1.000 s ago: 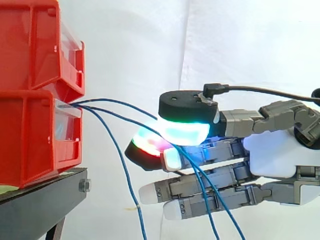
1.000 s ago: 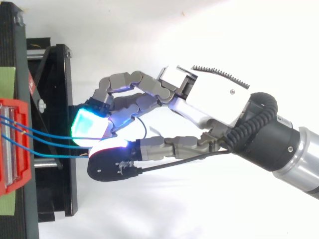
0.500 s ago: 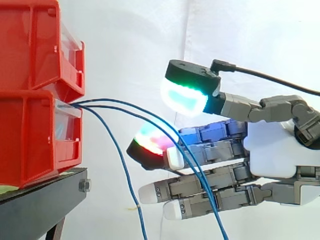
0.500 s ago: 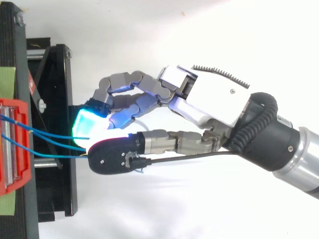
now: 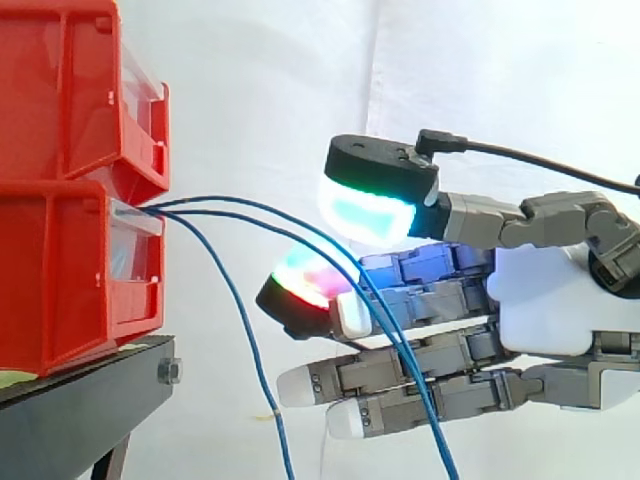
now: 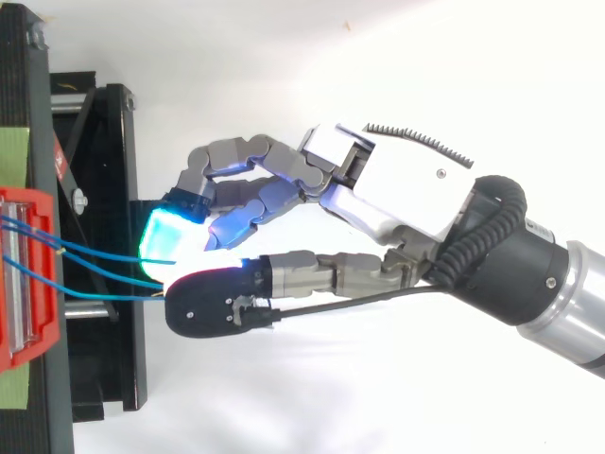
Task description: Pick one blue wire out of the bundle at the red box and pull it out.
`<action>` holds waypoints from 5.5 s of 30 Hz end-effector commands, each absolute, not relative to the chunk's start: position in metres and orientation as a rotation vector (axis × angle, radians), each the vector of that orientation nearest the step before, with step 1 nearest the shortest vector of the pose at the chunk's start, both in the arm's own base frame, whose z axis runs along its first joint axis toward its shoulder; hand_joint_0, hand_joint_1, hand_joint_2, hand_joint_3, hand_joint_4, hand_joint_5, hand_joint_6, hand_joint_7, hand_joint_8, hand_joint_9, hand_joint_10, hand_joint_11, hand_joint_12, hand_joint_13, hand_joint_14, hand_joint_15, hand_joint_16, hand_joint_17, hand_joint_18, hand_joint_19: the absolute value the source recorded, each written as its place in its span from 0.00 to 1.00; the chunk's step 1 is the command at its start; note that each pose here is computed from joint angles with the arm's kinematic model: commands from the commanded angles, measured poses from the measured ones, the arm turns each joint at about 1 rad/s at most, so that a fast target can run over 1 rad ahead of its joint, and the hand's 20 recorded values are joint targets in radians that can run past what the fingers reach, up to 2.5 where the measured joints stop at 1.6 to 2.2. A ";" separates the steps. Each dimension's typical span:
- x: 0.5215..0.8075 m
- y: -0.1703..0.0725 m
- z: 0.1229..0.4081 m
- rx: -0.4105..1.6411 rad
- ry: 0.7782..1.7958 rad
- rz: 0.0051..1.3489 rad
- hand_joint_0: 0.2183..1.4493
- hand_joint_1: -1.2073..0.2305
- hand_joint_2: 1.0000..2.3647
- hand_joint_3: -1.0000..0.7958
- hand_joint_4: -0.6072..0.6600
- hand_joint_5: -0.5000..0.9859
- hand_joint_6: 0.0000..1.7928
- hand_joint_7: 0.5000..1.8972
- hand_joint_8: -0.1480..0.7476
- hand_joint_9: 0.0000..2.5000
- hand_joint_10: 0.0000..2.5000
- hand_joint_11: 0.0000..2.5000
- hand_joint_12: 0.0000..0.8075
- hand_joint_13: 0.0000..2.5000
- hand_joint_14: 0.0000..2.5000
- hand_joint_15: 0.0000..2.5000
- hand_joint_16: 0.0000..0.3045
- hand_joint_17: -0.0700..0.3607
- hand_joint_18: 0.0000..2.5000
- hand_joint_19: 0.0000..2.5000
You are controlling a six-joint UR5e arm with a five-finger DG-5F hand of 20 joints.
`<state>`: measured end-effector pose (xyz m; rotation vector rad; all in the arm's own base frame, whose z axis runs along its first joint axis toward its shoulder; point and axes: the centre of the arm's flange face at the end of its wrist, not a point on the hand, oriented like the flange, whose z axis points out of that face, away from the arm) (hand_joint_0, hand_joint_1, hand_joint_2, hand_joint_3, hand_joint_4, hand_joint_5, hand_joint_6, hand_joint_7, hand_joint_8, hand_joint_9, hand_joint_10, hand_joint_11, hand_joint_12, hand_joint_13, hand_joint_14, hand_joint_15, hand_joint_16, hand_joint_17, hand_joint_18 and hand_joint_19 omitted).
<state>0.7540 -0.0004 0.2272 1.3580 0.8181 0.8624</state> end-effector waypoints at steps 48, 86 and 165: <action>0.748 -0.002 0.244 1.383 0.809 0.882 0.31 0.27 0.01 0.51 0.46 0.24 0.49 0.48 0.45 0.35 0.01 0.28 0.48 0.13 0.00 0.08 0.19 0.46 0.13 0.09; 0.742 -0.005 0.249 1.386 0.846 0.840 0.30 0.24 0.01 0.54 0.37 0.26 0.47 0.53 0.43 0.25 0.00 0.10 0.49 0.07 0.00 0.03 0.20 0.48 0.05 0.01; 0.742 -0.004 0.249 1.386 0.848 0.841 0.31 0.25 0.01 0.54 0.37 0.26 0.47 0.52 0.45 0.26 0.00 0.12 0.50 0.09 0.00 0.03 0.21 0.49 0.06 0.01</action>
